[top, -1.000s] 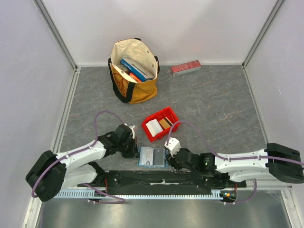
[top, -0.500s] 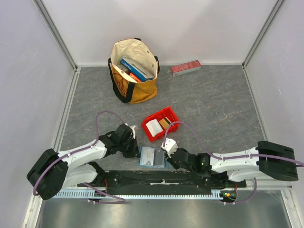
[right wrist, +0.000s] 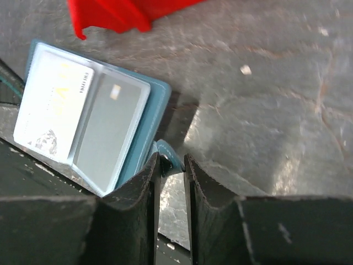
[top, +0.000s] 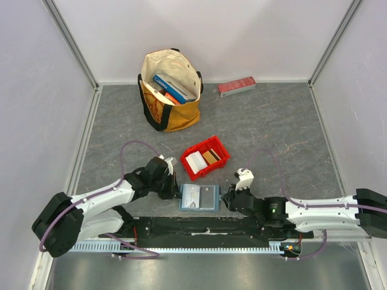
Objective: Put the credit cards into the card holder
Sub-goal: Close the card holder at the corner of the board.
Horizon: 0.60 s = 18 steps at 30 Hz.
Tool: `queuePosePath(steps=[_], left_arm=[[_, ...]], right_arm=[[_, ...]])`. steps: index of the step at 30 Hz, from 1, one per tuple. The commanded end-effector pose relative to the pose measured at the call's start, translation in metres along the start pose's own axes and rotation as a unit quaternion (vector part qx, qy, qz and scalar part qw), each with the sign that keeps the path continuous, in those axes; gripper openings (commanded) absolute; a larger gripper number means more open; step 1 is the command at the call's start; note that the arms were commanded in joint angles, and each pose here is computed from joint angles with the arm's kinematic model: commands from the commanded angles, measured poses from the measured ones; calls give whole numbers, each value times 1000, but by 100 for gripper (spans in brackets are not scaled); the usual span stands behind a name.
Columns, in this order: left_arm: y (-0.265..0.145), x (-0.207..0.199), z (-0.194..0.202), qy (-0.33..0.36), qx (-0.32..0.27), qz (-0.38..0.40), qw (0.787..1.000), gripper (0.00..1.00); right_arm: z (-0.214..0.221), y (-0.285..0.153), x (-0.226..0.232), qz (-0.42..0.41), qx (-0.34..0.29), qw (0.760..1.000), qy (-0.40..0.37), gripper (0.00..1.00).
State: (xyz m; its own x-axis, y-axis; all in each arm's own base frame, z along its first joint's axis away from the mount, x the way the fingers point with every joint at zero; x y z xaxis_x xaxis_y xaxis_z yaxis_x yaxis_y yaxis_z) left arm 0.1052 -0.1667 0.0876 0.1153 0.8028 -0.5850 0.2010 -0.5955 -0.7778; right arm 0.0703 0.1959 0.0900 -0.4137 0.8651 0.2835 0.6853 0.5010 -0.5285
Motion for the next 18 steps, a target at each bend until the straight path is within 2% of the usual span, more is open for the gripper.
queuePosePath(steps=[1,3,5,7,12,18], left_arm=[[-5,-1,1,-12,-9,6,1000,2],[-9,-6,0,-14,-14,21,1000,2],[-12,-10,0,-16,-18,31,999,2],[-15,-13,0,-17,-19,36,999,2],[-21,-17,-2,-23,-16,33,999,2],[-27,-25,-2,-45,-11,48,998,2]], right_arm=[[17,-5,-27,70,-8,990,122,30],[19,-7,-30,73,-7,986,150,31],[13,-9,-26,63,-13,984,165,39],[3,-12,-18,47,-19,984,170,42],[-23,-18,5,14,-24,989,146,51],[-42,-11,47,-35,13,996,83,53]])
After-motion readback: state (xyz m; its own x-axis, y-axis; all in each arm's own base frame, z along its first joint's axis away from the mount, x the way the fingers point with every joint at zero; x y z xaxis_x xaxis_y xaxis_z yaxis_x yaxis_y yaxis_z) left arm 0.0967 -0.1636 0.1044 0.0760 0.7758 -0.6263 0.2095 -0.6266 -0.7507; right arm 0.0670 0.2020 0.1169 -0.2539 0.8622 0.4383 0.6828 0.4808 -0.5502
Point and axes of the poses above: each gripper's point midway between its finger pads, its own y axis out along the fingers, its own x axis along the line the jaws close on, z = x × y, the point moved 8 cm from there along -y, back along the fingers, and after that the axes turned 2 degrees about -y, right-handed, at the moved point
